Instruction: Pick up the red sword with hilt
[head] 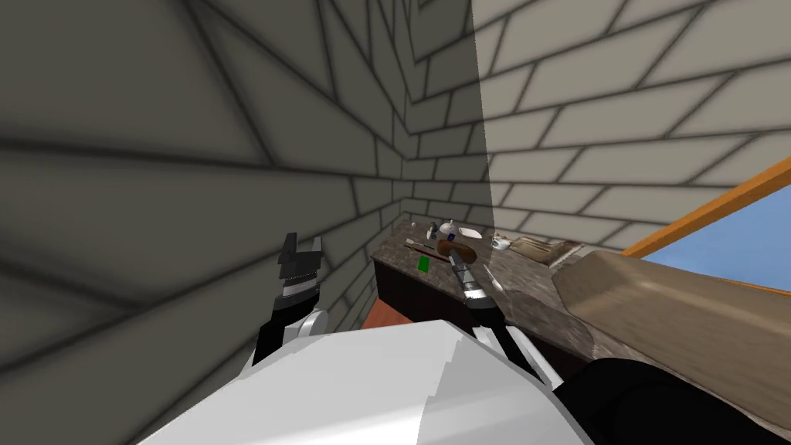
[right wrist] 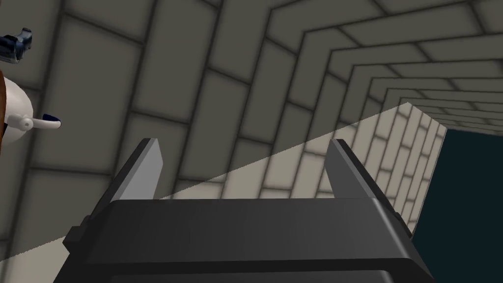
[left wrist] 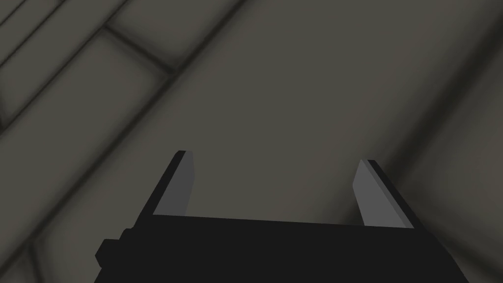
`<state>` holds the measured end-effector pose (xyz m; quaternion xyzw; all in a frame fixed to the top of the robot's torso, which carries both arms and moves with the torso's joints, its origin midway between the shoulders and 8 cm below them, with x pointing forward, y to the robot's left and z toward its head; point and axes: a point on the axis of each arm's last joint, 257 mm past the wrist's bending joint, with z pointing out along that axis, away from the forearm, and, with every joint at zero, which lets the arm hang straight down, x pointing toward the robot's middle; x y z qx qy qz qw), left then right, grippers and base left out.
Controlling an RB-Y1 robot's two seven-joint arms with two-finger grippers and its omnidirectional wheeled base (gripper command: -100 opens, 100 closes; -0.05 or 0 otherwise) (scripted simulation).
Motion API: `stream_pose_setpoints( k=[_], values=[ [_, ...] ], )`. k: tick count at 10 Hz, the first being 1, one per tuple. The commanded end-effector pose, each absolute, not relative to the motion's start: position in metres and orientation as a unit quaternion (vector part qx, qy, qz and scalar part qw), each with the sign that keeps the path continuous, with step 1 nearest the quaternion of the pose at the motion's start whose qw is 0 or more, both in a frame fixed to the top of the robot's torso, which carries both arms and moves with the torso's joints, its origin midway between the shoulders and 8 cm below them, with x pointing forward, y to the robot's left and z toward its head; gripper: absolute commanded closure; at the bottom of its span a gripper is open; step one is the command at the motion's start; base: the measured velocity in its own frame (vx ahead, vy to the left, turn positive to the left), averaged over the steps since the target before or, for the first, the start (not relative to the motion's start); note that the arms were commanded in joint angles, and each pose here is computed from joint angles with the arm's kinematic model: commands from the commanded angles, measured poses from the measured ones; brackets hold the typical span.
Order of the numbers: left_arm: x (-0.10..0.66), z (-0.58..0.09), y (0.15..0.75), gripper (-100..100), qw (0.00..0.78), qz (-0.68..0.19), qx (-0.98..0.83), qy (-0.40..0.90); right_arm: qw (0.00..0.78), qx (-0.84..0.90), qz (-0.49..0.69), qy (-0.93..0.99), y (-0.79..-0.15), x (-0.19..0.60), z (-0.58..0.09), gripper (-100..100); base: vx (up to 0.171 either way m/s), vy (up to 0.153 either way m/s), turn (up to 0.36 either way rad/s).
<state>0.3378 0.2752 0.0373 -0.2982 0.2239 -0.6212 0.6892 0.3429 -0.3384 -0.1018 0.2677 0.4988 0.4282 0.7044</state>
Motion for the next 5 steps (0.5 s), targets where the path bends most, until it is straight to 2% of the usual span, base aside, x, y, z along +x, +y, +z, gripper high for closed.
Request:
stream_pose_setpoints(
  k=[1,3,4,5],
  values=[
    [0.338,0.037,0.275,0,0.689,-0.621,-0.298,0.224,0.701,0.259,0.386,0.541,-0.360,0.333,-0.125,-100,-0.057,-0.019,0.396],
    [0.338,0.037,0.275,0,0.689,-0.621,-0.298,0.224,0.694,0.243,0.357,0.576,-0.375,0.326,-0.141,-100,-0.049,-0.015,0.168],
    [0.338,0.037,0.275,0,0.689,-0.621,-0.298,0.224,0.688,0.234,0.330,0.602,-0.388,0.317,-0.154,-100,-0.061,-0.005,0.375],
    [0.338,0.037,0.275,0,0.689,-0.621,-0.298,0.224,0.685,0.232,0.328,0.607,-0.390,0.317,-0.157,-100,-0.046,-0.013,0.212]
  ],
)
